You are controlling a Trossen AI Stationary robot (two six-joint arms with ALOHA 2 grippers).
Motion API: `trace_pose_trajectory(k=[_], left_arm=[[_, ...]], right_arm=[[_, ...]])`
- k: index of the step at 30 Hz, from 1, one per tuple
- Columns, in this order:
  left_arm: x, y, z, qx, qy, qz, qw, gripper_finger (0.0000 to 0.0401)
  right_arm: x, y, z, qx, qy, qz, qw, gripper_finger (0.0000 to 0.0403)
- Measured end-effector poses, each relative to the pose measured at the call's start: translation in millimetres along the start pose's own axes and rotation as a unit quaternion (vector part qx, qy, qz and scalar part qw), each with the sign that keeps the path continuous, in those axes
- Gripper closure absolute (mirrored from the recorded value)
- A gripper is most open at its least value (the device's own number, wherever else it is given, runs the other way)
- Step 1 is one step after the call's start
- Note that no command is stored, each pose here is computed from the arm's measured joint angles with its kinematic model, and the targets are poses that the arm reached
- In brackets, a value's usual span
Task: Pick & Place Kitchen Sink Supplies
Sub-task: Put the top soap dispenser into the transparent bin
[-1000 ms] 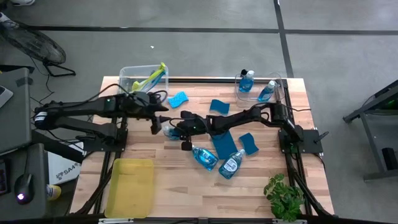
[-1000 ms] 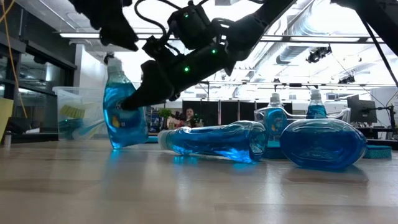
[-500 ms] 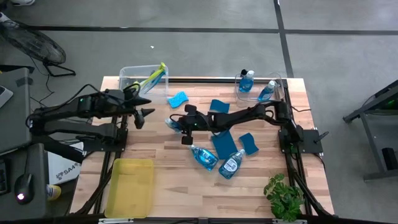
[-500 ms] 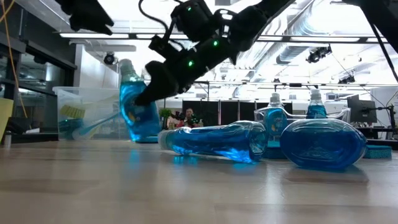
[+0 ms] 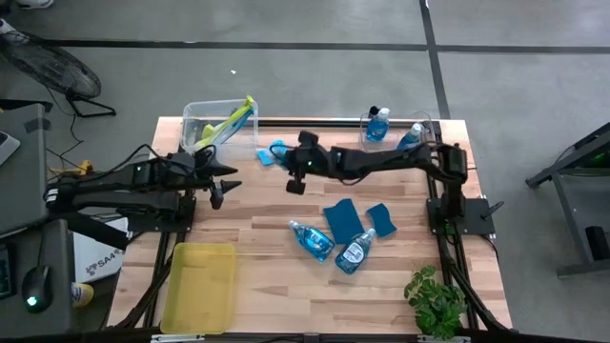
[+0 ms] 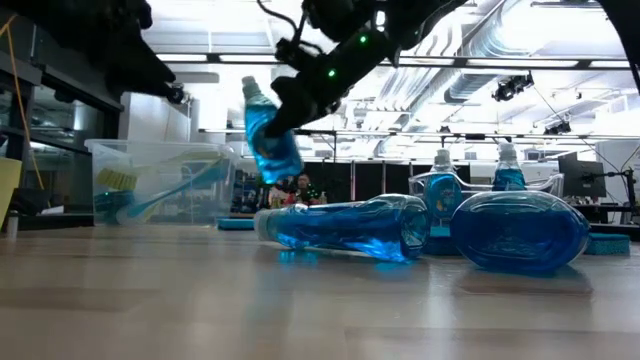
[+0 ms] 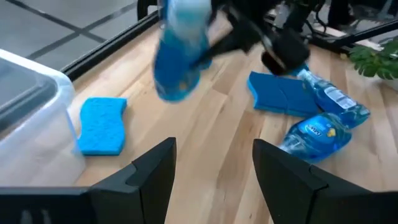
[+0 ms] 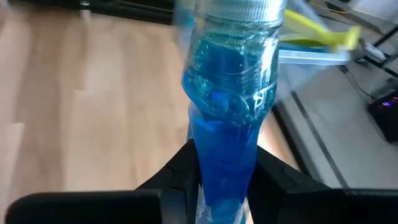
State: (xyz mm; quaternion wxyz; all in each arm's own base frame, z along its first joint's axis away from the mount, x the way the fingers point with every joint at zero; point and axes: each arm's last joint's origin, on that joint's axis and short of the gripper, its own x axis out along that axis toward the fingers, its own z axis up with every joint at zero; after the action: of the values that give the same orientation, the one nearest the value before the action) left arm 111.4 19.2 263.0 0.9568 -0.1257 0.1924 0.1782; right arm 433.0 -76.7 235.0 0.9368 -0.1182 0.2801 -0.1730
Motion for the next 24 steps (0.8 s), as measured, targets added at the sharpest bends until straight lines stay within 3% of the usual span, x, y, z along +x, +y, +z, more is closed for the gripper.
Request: trace_pose_trajectory(k=[12,20,24], left_arm=[[16.8,4.3,-32.0,-0.001,0.010,-0.022,1.000,0.0192],[17.4,8.6,-54.3,-0.012,0.017,-0.052,0.998,0.0192],[16.9,11.8,-65.6,-0.024,0.005,-0.057,0.998,0.0192]], right_arm=[[-29.5,-55.7,6.2,0.019,0.034,-0.079,0.996,0.0316],[-67.6,-86.9,9.6,0.026,0.069,-0.125,0.989,0.0316],[-94.0,-97.0,-7.9,0.047,0.065,-0.141,0.987,0.0316]])
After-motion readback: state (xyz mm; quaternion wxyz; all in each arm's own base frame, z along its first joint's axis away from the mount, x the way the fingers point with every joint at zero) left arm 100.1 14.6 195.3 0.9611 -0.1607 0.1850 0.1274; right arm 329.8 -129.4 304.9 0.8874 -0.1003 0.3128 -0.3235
